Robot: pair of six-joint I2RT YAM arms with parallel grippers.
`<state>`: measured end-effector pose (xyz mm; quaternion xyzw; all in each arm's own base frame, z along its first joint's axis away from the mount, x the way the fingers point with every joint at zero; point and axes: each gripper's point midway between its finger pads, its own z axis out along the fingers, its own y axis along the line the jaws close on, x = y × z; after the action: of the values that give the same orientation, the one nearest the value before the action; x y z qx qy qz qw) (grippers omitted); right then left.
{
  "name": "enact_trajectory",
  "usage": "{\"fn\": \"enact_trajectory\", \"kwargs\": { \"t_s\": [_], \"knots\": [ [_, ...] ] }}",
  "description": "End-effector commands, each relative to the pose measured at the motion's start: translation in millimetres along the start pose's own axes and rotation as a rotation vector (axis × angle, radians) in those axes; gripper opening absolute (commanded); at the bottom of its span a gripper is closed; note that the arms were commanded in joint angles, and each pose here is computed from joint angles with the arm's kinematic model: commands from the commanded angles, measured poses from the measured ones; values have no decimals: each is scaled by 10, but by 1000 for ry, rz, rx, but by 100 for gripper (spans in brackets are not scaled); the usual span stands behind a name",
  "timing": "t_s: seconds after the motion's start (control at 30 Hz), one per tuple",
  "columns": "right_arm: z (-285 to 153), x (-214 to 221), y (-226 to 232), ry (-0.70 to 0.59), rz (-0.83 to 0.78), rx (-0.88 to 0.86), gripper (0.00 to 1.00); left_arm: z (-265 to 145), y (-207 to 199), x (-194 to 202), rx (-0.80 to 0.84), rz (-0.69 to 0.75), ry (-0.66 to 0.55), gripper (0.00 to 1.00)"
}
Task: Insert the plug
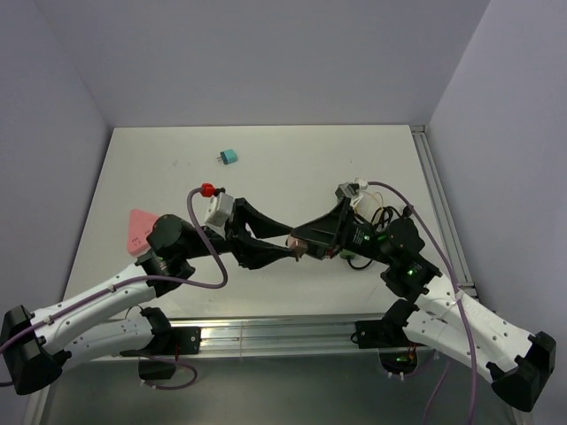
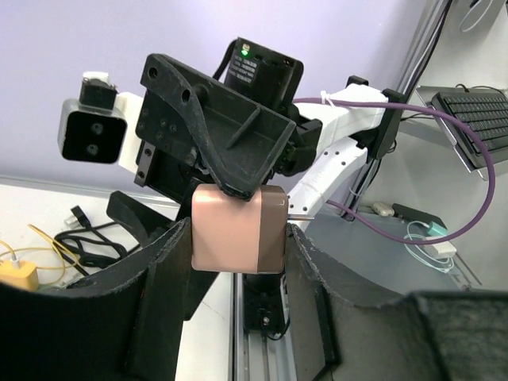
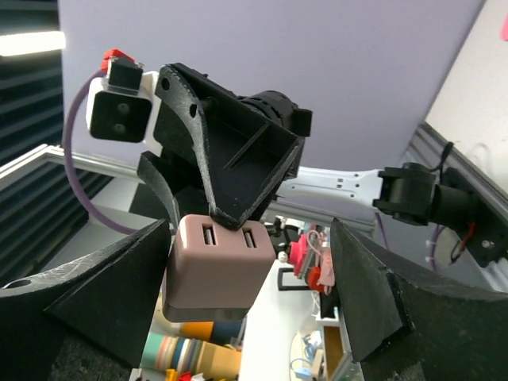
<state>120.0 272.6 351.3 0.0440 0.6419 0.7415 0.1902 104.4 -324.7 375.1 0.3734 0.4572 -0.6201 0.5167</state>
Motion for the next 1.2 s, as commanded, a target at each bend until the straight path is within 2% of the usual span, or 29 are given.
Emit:
{"fn": "enact_trajectory", "kwargs": {
  "t_s": [0.0, 0.1, 0.13, 0.23, 0.37, 0.4, 0.43, 0.5, 0.53, 0.6, 0.63, 0.73, 0.97, 1.07, 1.17],
  "knots": [
    [-15, 42, 153, -7, 11, -70, 86, 38, -21, -309, -8, 101, -115, 0],
    [-12, 70, 164, 3, 31, -97, 74, 47, 5, -263, -24, 102, -105, 1],
    [-14, 72, 175, 3, 42, -112, 62, 57, 7, -259, -24, 104, -102, 0],
    [1, 66, 140, -4, 55, -107, 52, 69, -8, -237, -15, 107, -94, 0],
    [14, 63, 147, -8, 56, -112, 28, 100, 60, -198, -44, 97, -72, 1],
    [3, 76, 180, -5, 55, -126, 21, 100, 69, -188, -49, 97, -67, 0],
    [-2, 83, 209, -5, 55, -137, 10, 102, 88, -186, -61, 92, -65, 0],
    [-31, 112, 276, -3, 49, -152, 0, 88, 194, -194, -124, 76, -76, 4],
    [-32, 97, 276, -16, 46, -144, 0, 84, 223, -195, -141, 70, -76, 20],
    [-74, 101, 333, -28, 34, -155, 0, 73, 321, -175, -198, 47, -72, 42],
    [-80, 95, 306, -36, 27, -139, 0, 74, 339, -177, -209, 39, -71, 64],
    [-122, 25, 299, -92, -19, -111, 0, 36, 376, -193, -251, 2, -77, 97],
    [-193, -161, 169, -208, -146, 17, 0, -201, 326, -387, -353, -164, -172, 99],
    [-215, -226, 102, -240, -203, 77, 0, -183, 295, -334, -346, -258, -158, 99],
    [-219, -236, 130, -252, -238, 52, 0, -78, 251, -215, -304, -334, -101, 96]
  ]
}}
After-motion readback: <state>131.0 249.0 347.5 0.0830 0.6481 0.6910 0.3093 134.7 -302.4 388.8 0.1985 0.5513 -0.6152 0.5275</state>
